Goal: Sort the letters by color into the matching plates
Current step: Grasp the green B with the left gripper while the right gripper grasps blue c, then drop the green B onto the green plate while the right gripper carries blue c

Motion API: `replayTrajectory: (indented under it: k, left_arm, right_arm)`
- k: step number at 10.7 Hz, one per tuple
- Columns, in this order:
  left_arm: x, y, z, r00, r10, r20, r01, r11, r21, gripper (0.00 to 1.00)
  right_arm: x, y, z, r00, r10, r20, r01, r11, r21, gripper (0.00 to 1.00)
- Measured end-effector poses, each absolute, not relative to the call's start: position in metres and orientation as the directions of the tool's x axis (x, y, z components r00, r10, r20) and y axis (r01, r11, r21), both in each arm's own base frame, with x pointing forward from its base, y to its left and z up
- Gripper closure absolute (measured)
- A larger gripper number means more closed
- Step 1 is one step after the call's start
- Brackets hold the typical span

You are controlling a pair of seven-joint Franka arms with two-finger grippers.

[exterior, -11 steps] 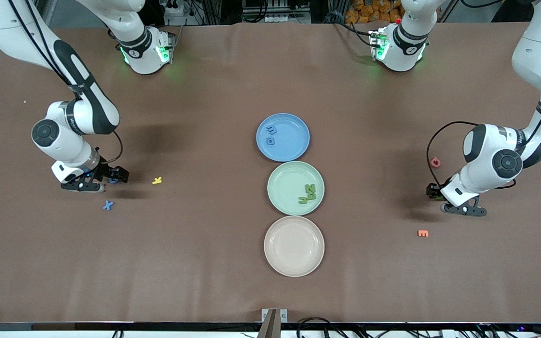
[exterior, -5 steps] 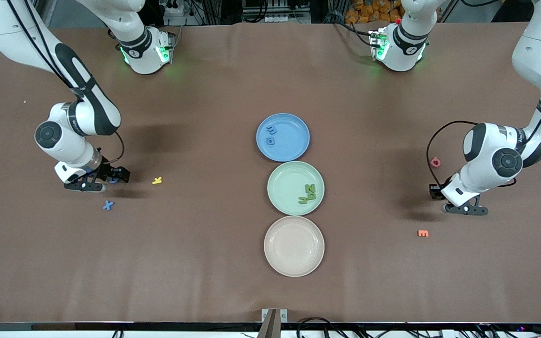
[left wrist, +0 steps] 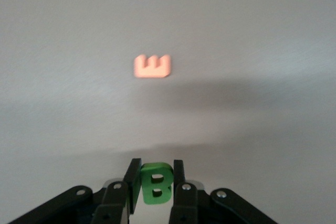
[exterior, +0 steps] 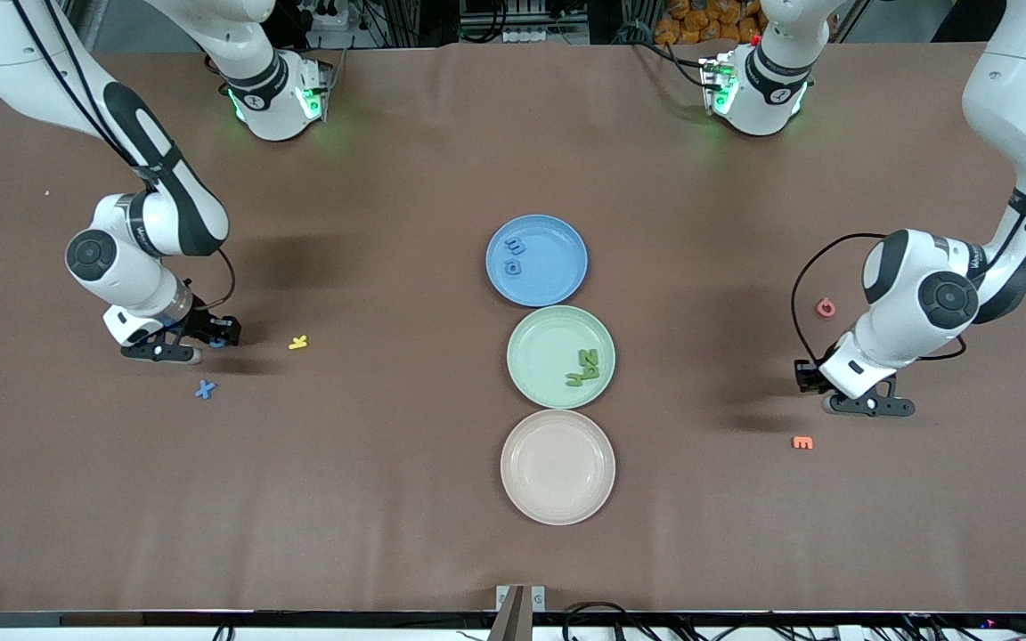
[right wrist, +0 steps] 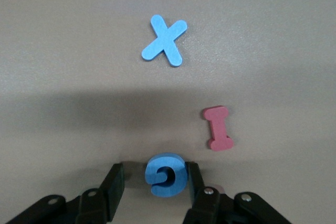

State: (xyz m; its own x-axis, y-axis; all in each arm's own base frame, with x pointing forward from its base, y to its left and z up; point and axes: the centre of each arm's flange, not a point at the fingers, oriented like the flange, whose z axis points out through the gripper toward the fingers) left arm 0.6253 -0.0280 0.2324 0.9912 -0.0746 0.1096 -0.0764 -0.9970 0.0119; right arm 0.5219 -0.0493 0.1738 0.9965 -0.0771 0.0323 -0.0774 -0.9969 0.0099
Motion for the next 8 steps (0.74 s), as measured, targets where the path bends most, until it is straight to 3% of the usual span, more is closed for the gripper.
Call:
replayTrajectory:
  k: [1,2,4,8]
  left_arm:
    - [0.627,-0.048,0.242,0.99,-0.056,0.126,-0.06,-0.998,0.027,0.72]
    - [0.628,-0.067,0.247,0.99,-0.039,0.134,-0.045,-0.998,0.039,0.72]
    - [0.626,-0.104,0.251,0.99,-0.001,0.14,-0.008,-0.998,0.054,0.72]
    - [0.613,-0.194,0.257,0.986,0.093,0.138,0.08,-0.992,0.096,0.72]
  right_arm:
    - [0.522,-0.051,0.174,0.996,-0.08,0.032,-0.08,-0.997,0.01,0.48]
    - [0.521,-0.052,0.174,0.996,-0.082,0.032,-0.083,-0.997,0.01,0.6]
    - [0.521,-0.054,0.174,0.996,-0.087,0.032,-0.087,-0.996,0.01,0.65]
    - [0.521,-0.054,0.174,0.996,-0.085,0.032,-0.085,-0.996,0.01,0.65]
